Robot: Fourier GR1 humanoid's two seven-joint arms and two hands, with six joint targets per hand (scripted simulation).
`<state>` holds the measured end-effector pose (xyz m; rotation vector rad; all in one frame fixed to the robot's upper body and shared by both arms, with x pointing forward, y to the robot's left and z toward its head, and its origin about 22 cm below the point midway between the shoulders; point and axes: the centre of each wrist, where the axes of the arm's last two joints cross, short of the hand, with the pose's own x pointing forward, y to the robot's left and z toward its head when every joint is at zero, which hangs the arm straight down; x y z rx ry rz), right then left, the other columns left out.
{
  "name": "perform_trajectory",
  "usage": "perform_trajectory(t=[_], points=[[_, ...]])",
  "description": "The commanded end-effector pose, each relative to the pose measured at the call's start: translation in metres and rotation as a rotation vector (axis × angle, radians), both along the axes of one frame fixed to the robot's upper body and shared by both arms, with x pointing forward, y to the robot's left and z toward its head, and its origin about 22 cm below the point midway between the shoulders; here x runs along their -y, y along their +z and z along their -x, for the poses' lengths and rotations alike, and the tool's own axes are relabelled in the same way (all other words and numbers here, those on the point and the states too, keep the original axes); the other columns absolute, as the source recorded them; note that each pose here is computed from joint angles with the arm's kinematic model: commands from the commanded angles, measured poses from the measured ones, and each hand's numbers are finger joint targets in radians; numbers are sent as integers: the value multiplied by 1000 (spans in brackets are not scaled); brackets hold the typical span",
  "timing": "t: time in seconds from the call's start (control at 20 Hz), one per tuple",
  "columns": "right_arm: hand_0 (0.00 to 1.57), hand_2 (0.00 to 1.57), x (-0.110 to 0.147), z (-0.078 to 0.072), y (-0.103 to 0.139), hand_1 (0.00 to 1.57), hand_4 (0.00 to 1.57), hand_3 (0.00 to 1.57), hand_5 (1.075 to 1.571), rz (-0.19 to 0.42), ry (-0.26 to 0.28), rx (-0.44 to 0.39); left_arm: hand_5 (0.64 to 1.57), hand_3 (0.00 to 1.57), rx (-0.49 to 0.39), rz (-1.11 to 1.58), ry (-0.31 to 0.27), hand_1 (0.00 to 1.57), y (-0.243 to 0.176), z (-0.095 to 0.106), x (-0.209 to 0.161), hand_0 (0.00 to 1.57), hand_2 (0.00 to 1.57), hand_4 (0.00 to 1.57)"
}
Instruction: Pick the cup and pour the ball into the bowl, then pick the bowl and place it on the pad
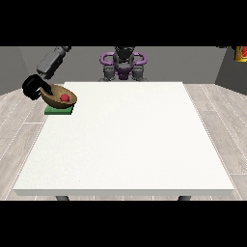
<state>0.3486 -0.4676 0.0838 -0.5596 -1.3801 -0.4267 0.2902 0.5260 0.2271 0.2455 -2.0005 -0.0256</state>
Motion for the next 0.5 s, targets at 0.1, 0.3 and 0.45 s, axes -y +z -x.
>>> perform_trajectory(t=[0.1, 0.3, 0.45], points=[[0, 0, -3, -1, -6, 0, 0, 0, 1410, 67, 101, -117, 1569, 0, -12, -1, -28, 0, 5, -4, 6, 0, 0, 1208], [0, 0, 7, -2, 4, 0, 0, 0, 1395, 37, 68, -145, 1569, 0, -44, 0, -84, 0, -1, -21, 47, 0, 0, 1190], [0, 0, -3, -12, 23, 0, 200, 0, 1375, 70, 127, -216, 1569, 0, -198, 14, -8, 0, -48, -19, 38, 0, 0, 1190]])
